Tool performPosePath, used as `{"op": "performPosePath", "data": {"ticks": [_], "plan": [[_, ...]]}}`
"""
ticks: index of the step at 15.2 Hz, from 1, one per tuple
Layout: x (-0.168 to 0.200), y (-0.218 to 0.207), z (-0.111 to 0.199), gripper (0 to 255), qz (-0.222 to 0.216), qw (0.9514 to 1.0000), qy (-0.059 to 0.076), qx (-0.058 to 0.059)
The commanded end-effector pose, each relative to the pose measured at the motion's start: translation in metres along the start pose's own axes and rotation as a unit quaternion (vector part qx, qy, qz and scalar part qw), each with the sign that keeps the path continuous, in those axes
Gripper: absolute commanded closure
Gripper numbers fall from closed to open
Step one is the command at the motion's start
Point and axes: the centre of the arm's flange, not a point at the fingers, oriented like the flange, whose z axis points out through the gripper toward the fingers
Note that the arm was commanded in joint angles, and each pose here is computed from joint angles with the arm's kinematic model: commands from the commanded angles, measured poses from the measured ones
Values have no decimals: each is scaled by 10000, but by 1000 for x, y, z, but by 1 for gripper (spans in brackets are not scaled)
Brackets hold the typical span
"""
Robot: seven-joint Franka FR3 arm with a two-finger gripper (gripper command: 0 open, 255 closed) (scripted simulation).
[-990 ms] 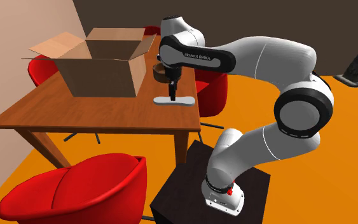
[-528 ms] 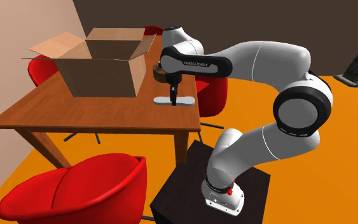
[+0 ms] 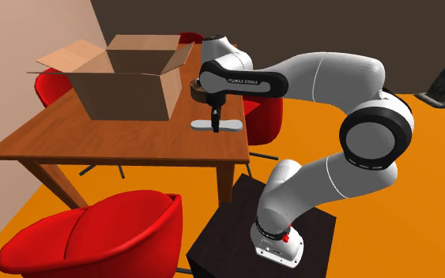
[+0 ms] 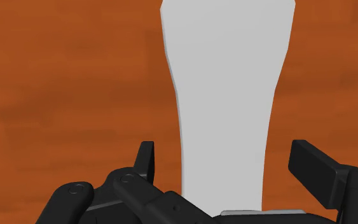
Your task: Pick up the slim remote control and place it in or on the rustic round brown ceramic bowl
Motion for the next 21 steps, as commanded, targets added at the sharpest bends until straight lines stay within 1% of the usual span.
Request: {"op": "performPosePath", "data": {"ticks": [1,10,21], "plan": [[0,0,0,255,0,10000,0,0],[0,0,0,255,0,10000,0,0],[-1,1,-58,255,0,10000,0,0]]}}
